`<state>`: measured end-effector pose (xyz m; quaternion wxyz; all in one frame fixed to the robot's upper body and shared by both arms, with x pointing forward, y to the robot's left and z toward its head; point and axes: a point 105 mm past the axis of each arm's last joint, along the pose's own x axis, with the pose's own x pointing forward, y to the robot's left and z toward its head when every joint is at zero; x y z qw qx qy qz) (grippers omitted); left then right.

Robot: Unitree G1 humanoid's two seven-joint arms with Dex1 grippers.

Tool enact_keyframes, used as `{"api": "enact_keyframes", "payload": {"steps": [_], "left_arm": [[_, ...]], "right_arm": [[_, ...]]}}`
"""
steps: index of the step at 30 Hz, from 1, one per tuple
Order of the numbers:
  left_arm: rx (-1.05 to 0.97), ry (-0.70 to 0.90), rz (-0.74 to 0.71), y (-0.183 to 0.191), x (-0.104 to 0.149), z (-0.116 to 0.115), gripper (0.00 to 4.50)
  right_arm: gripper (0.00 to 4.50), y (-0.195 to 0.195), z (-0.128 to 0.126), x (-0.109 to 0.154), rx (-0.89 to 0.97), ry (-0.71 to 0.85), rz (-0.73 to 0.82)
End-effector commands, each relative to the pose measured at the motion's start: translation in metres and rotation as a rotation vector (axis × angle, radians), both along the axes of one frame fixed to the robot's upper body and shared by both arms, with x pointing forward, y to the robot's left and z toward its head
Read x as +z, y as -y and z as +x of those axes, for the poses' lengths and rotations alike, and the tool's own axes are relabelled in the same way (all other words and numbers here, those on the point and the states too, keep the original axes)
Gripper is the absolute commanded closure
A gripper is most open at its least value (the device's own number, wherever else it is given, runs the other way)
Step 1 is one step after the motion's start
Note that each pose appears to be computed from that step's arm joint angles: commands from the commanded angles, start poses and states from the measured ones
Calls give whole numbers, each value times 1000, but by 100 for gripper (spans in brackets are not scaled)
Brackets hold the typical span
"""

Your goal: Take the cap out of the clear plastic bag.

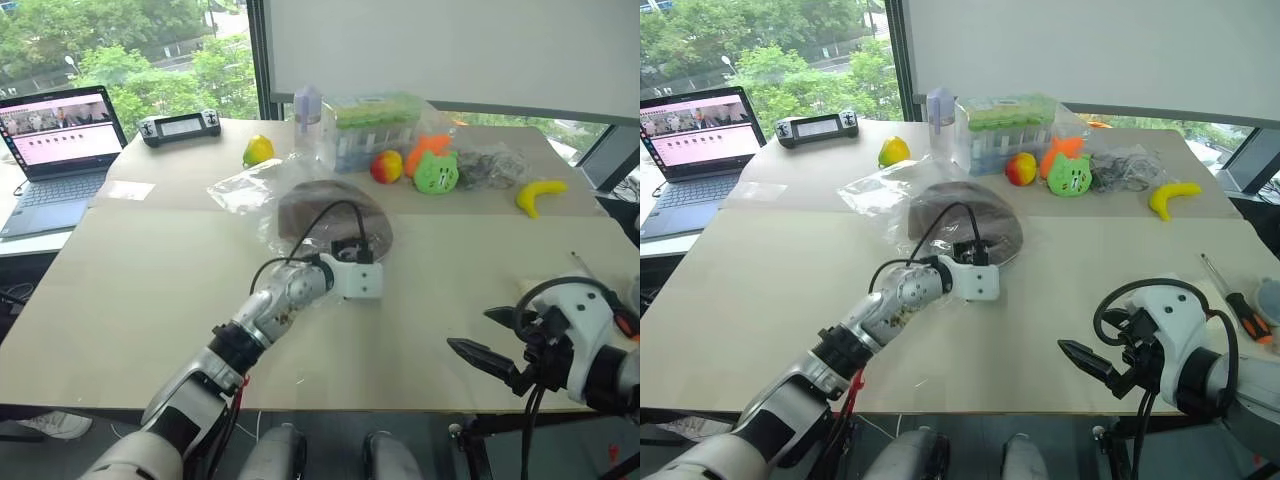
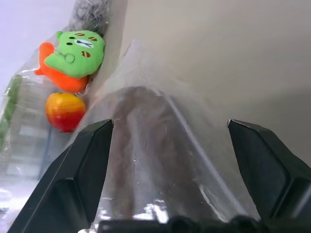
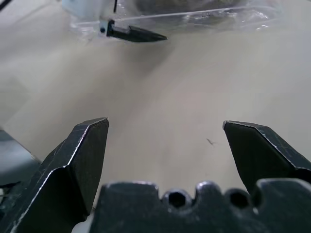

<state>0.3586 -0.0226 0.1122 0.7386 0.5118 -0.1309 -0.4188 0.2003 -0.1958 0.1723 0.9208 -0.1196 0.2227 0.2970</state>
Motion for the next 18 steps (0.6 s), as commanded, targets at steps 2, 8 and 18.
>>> {"api": "enact_keyframes", "payload": {"steps": [2, 8, 18], "left_arm": [[-5, 59, -60, 9, 8, -12, 48], [40, 165, -143, 10, 25, -18, 48], [157, 347, -72, -1, 28, -3, 48]], "right_arm": [[0, -1, -1, 6, 20, -7, -11], [0, 0, -2, 8, 36, -41, -25], [0, -5, 1, 11, 54, -44, -22]]}}
